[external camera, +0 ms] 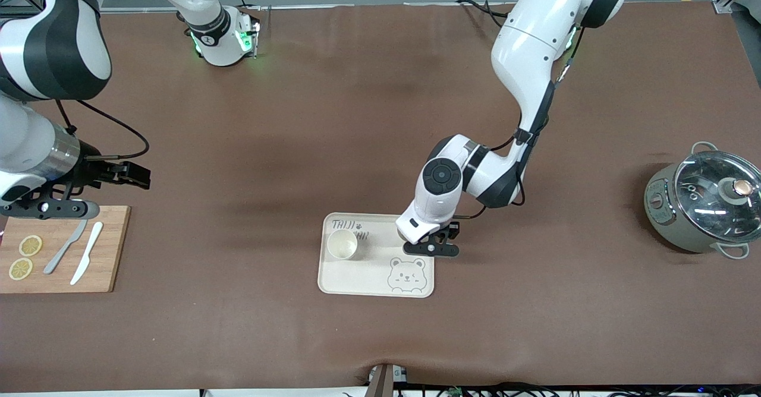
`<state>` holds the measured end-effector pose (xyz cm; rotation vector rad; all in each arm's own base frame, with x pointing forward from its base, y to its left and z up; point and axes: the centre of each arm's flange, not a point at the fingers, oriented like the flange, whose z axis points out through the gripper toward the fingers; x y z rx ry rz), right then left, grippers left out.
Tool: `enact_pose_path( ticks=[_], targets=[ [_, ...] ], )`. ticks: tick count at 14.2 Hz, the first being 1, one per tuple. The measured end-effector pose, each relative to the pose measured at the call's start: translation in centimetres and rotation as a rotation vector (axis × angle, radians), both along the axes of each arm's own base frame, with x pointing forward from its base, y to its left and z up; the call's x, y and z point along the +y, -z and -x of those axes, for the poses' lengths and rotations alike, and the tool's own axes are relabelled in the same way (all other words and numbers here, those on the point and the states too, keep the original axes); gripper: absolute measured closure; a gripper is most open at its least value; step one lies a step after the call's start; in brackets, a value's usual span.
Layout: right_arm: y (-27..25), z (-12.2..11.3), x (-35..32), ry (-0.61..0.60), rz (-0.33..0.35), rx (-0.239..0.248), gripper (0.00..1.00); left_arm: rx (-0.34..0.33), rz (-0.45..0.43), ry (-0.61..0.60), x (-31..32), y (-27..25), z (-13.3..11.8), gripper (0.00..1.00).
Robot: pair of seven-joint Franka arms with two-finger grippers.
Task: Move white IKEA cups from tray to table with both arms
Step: 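Close the left gripper on the white cup's rim, then lift the cup and carry it toward the steel pot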
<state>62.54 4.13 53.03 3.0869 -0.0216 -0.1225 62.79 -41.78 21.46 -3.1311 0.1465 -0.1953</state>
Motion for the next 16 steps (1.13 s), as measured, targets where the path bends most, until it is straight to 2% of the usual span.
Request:
enact_pose_path(
  ticks=[5, 6, 16],
  targets=[
    [0.0, 0.0, 0.0, 0.0, 0.0, 0.001, 0.0, -0.001, 0.001, 0.001, -0.1, 0.0, 0.0, 0.92],
    [0.0, 0.0, 0.0, 0.0, 0.0, 0.001, 0.0, -0.006, 0.005, 0.002, -0.2, -0.4, 0.0, 0.96],
    [0.0, 0.0, 0.0, -0.001, 0.0, 0.002, 0.0, -0.009, 0.011, -0.034, 0.2, -1.2, 0.0, 0.96]
  ],
)
